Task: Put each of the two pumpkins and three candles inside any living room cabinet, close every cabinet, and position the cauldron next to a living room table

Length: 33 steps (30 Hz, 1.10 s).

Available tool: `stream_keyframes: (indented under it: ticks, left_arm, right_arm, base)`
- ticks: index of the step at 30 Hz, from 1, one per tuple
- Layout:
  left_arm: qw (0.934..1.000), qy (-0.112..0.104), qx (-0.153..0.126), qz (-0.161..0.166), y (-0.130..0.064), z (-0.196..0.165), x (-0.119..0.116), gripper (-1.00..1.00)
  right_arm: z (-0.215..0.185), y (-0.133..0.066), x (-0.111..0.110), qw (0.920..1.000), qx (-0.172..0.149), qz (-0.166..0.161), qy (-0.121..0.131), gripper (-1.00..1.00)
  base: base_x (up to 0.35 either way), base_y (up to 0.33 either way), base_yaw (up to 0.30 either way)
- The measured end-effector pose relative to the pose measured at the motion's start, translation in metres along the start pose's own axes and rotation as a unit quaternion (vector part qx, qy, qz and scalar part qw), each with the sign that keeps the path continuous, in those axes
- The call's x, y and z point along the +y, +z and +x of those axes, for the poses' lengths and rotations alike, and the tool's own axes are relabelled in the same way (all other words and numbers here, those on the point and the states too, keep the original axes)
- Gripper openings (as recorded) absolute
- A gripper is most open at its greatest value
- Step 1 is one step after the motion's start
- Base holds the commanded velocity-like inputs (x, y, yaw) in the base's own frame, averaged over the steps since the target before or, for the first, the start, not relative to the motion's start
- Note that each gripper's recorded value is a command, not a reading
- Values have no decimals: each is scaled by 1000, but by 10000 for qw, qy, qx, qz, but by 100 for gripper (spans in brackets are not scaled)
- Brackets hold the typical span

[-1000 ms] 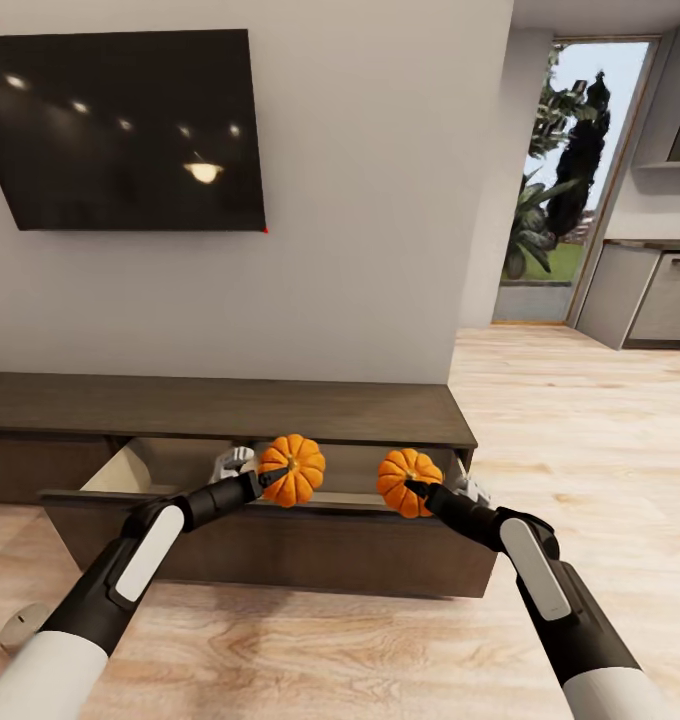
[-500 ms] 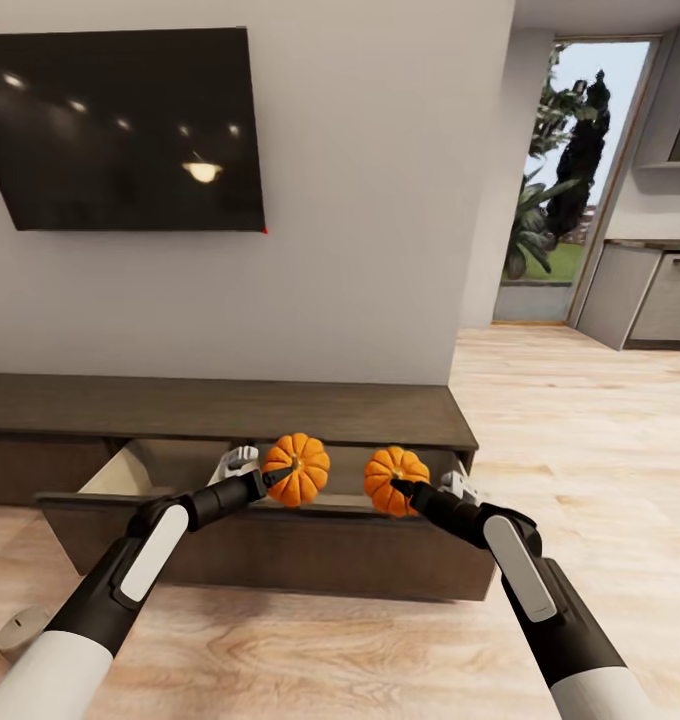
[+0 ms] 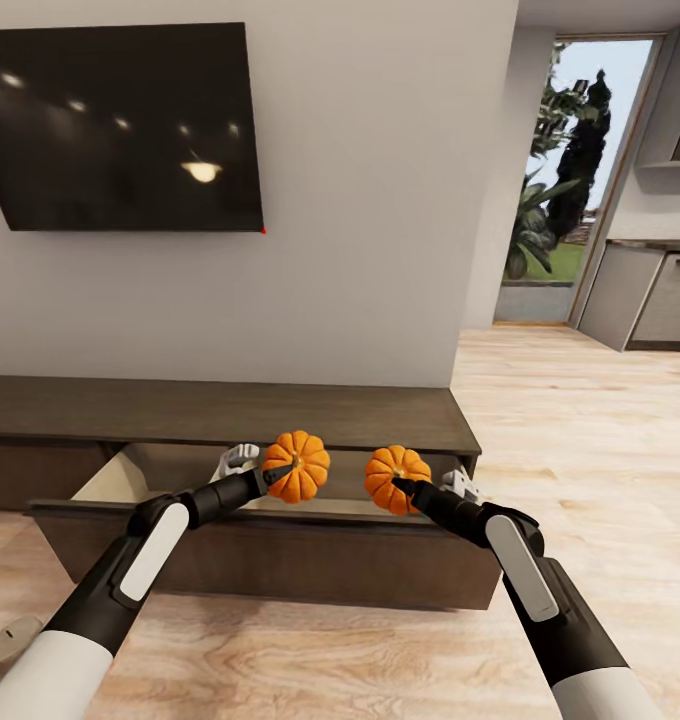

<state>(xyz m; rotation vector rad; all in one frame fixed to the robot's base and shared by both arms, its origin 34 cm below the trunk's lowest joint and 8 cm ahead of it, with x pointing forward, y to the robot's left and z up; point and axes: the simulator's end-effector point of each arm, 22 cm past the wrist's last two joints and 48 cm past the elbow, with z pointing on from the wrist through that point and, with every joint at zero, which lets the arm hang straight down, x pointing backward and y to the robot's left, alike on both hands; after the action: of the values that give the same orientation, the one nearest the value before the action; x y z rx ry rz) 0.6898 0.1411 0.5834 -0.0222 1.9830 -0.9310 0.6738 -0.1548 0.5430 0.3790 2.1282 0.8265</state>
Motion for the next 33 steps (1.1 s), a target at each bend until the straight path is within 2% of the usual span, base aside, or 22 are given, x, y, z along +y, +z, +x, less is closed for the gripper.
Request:
stream_keyframes:
  ticks: [4,13,21,33]
  left_arm:
    - [10000,0,0,-8,0,0,0,-100]
    - [9998,103,-131,-60,-9,-15,-11,-100]
    - [9995,273,-130,-36,-14,-19,-27,-100]
    - [9988,376,-245,-211,-24,-35,-37,-100]
  right_arm:
    - [1,0,0,10000,8,2,-2,-100]
    - [-11,-12,15,9999,-124,-91,-74,-100]
    - [-20,-23,29,9995,-220,-180,-145,-100]
    - [-32,-37,46,9988,-338,-226,-257,-100]
  base:
    - [0,0,0]
    - [0,0,0]
    - [0,0,0]
    - [0,0,0]
